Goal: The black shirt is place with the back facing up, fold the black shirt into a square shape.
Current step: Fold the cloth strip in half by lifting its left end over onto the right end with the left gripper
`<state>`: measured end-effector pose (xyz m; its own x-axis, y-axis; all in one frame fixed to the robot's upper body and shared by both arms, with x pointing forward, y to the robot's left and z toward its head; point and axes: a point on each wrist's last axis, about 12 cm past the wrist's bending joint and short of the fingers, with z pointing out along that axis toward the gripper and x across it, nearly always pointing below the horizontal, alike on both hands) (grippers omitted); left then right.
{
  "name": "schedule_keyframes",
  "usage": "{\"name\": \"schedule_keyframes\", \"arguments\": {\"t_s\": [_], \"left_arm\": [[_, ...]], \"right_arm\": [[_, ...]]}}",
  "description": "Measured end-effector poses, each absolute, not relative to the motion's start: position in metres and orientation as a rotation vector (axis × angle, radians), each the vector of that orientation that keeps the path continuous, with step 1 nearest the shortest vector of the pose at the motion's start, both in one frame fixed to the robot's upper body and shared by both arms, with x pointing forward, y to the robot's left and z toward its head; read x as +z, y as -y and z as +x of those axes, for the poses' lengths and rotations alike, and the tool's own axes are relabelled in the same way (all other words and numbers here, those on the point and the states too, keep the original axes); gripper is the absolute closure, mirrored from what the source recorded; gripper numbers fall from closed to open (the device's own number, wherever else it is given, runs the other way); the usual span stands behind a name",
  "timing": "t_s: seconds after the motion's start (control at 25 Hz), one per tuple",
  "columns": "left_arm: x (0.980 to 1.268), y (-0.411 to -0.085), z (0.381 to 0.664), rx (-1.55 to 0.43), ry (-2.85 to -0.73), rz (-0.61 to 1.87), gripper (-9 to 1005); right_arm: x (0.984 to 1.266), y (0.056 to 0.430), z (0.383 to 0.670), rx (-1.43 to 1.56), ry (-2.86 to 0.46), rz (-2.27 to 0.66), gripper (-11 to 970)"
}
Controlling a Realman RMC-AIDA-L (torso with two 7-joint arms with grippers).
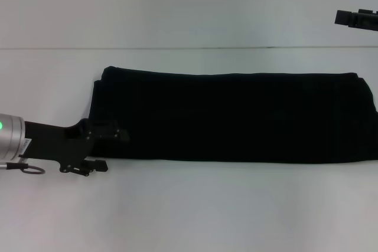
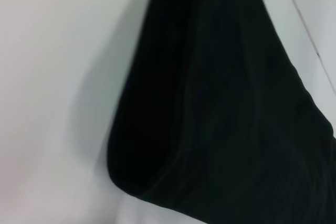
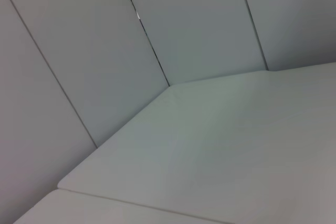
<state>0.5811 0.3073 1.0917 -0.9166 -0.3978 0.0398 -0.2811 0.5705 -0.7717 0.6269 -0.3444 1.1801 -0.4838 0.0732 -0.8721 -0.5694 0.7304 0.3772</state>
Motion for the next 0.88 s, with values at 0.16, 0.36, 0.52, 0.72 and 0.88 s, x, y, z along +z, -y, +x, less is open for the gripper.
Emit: {"name": "schedule_keyframes", "arguments": {"t_s": [0.16, 0.36, 0.52, 0.72, 0.88], "left_arm": [[1.0914, -0.3107, 0.5803, -1.289, -2.637, -0.65, 81], [1.0906, -0.3148, 0.5804, -1.285, -2.619, -0.701, 82], [1.0864, -0.3165, 0.5801, -1.262, -2.616, -0.742, 82], [1.0848, -0.3167, 0.5803, -1.26, -2.61, -0.785, 82], [1.0848, -0.316, 0.5807, -1.266, -2.609, -0.817, 82]], "right_arm": [[1.1807, 0.3439, 0.6272, 0.812, -1.933, -0.382, 32], [1.1819, 0.3425, 0.6288, 0.81, -1.928, -0.384, 32], [1.1818, 0.3423, 0.6292, 0.808, -1.926, -0.379, 33], [1.1818, 0.342, 0.6293, 0.809, -1.923, -0.377, 34], [1.1826, 0.3421, 0.6291, 0.808, -1.907, -0.381, 34]]}}
